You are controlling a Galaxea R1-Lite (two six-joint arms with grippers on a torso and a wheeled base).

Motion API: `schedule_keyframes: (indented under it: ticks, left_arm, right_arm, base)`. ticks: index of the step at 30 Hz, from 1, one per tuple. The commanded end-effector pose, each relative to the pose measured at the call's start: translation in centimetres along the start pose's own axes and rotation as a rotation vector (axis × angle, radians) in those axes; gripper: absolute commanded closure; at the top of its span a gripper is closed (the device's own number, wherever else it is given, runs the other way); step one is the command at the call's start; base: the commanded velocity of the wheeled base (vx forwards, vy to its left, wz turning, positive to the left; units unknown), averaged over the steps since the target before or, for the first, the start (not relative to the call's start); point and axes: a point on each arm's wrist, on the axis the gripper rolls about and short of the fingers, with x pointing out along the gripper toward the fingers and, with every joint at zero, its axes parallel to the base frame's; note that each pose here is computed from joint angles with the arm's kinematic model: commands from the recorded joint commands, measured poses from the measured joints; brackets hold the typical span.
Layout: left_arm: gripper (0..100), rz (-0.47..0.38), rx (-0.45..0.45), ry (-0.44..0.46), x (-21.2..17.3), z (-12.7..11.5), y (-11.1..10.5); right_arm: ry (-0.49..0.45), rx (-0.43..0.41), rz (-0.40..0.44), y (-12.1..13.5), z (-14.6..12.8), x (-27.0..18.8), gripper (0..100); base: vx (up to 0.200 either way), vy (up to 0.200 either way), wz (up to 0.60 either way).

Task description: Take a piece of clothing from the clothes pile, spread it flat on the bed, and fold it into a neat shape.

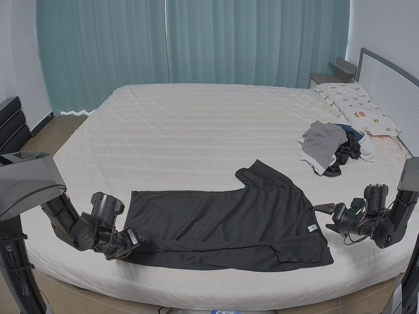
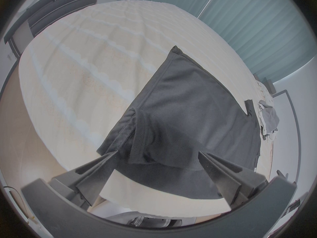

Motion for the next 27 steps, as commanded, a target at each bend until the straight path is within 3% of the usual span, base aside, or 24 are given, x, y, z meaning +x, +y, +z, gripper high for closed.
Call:
schedule_keyframes:
  ticks: [1,6,7,22,27]
  left_arm:
    - [0,0.001,-0.005,-0.001,0.7,0.1,-0.1]
    - [0,-0.001,-0.002,-0.003,0.7,0.1,-0.1]
    - [100,-0.001,-0.004,-0.003,0.7,0.1,-0.1]
    - [100,0.012,-0.019,-0.06,0.0,0.9,-0.2]
    - [100,-0.028,-0.102,-0.097,-0.3,2.2,-0.9]
  right_arm:
    - [0.005,-0.001,0.0,0.0,-0.1,0.0,0]
    - [0.014,-0.009,0.002,0.1,-0.3,0.1,0]
    - [0.015,-0.01,0.001,0.1,-0.4,0.1,0]
    - [0.013,-0.016,0.001,0.1,-0.4,0.0,0]
    - [0.016,-0.016,0.0,0.1,-0.4,0.0,0]
  base:
    - [0.0,0.0,0.0]
    - [0.0,0.0,0.0]
    - [0.0,0.0,0.0]
    - [0.0,0.0,0.0]
    - [0.0,0.0,0.0]
